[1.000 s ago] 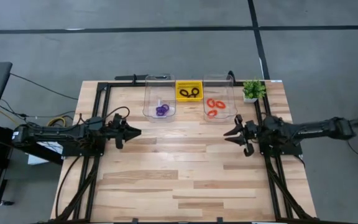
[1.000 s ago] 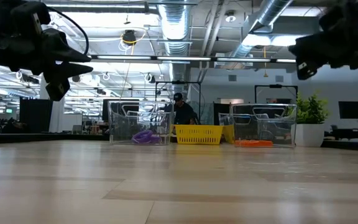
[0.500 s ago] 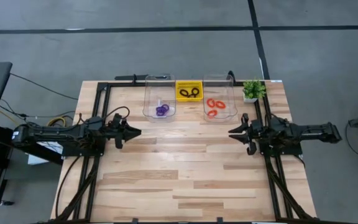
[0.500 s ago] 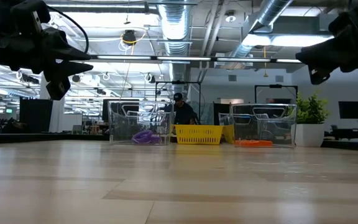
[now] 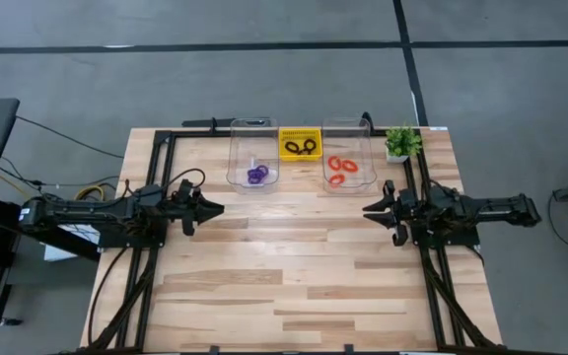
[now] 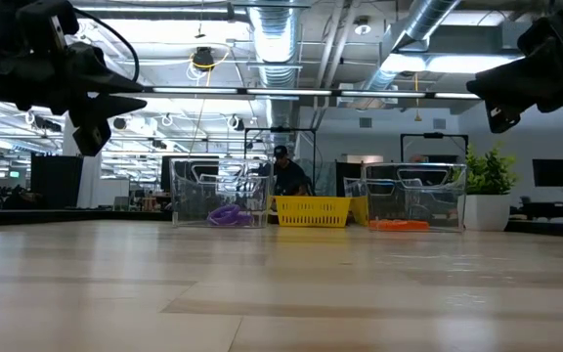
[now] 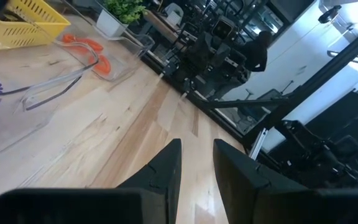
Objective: Sort spring keychains
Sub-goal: Return to Home Position
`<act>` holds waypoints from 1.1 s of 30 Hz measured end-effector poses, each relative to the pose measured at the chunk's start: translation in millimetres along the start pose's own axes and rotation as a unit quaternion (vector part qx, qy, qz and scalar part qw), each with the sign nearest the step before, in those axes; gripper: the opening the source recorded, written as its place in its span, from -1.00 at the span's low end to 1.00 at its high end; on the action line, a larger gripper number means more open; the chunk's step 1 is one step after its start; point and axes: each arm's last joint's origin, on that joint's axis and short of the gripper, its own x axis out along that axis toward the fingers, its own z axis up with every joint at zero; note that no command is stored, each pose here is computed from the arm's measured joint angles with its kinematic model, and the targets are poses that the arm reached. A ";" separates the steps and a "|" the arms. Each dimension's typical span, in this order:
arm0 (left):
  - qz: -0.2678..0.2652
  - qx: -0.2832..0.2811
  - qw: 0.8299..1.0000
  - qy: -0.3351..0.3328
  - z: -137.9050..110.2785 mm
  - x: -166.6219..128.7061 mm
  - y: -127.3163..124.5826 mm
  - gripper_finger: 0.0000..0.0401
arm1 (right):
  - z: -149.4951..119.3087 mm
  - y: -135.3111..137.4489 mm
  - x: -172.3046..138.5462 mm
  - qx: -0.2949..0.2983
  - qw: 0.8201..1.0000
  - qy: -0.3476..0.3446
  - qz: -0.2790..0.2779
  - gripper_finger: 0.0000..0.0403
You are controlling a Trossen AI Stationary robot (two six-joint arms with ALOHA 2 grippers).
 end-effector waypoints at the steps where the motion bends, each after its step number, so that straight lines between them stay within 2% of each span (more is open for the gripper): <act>1: -0.001 0.000 1.000 -0.001 0.1 0.0 -0.1 -0.55 | 0.0 0.0 0.0 0.000 1.000 0.000 0.000 -0.62; 33: -0.006 0.000 1.000 -0.008 1.7 0.0 -1.3 -0.55 | -0.1 0.0 0.0 0.000 1.000 0.000 0.001 -0.62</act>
